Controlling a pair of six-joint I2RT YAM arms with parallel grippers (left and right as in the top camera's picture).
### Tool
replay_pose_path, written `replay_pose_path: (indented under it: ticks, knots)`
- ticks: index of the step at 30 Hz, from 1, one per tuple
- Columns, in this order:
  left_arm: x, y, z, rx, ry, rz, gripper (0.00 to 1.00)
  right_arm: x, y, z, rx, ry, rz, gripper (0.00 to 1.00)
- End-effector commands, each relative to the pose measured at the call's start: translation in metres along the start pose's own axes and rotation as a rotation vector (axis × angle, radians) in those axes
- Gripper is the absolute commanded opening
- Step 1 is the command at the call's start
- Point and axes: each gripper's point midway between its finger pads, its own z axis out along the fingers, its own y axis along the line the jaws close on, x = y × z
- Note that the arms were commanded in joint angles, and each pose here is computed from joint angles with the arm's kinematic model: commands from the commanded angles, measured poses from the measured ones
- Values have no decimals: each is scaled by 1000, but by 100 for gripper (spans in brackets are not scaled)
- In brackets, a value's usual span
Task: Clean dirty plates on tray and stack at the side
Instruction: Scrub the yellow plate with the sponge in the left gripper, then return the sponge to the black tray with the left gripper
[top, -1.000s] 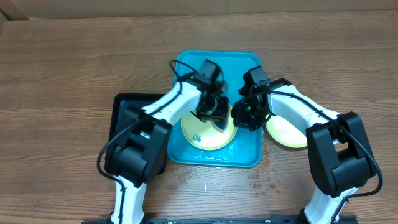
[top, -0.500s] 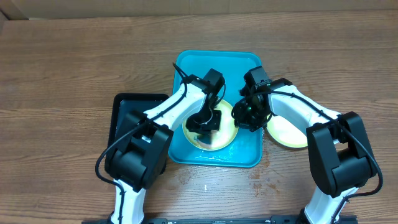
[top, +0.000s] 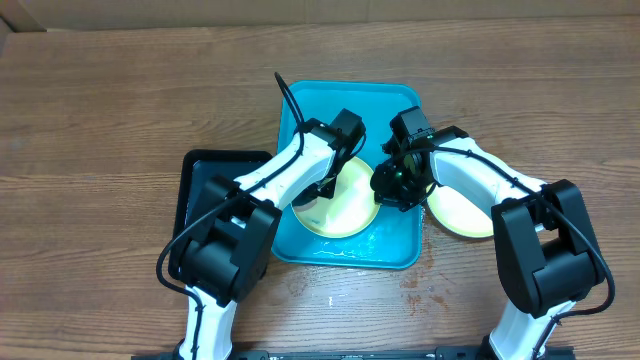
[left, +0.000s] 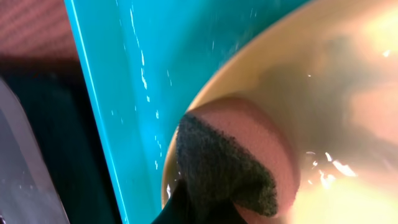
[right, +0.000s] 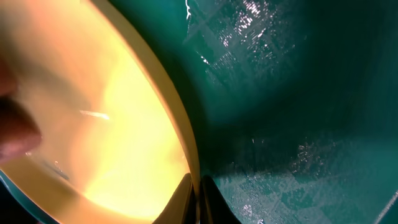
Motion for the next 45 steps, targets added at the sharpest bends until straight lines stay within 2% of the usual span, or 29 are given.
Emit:
replay_pose_path:
  ticks: [1,4,6,10,12,15,18,20,26,31,39,45]
  knots:
    - [-19,3,0,9,-31,-48,4,3,-16,5,61,8,15,4]
    - [-16,-20,-1,136,-2,-54,4,3,-16,5,61,8,16,4]
    - [-16,-46,-6,285,16,-26,4,3,-16,5,62,9,16,4]
    - [-16,-107,-38,673,8,144,4,4,-17,5,63,12,17,4]
    - [-16,-125,-53,805,7,171,4,4,-17,5,64,13,18,4]
    - [-19,-134,-62,869,-20,201,4,4,-17,5,64,14,18,4]
    - [-21,-129,-56,821,-34,204,4,4,-17,5,64,14,18,4]
    - [-21,-117,-45,728,-34,193,4,4,-17,5,64,14,18,4]
    - [-22,-43,-5,250,-38,147,4,4,-17,5,64,13,18,4]
    - [-21,2,1,-3,-46,161,4,4,-17,5,64,13,18,4]
    - [-9,25,0,-118,-1,161,4,2,-16,5,60,5,15,4]
    - [-6,31,-13,-127,24,27,4,1,-16,5,58,0,13,4]
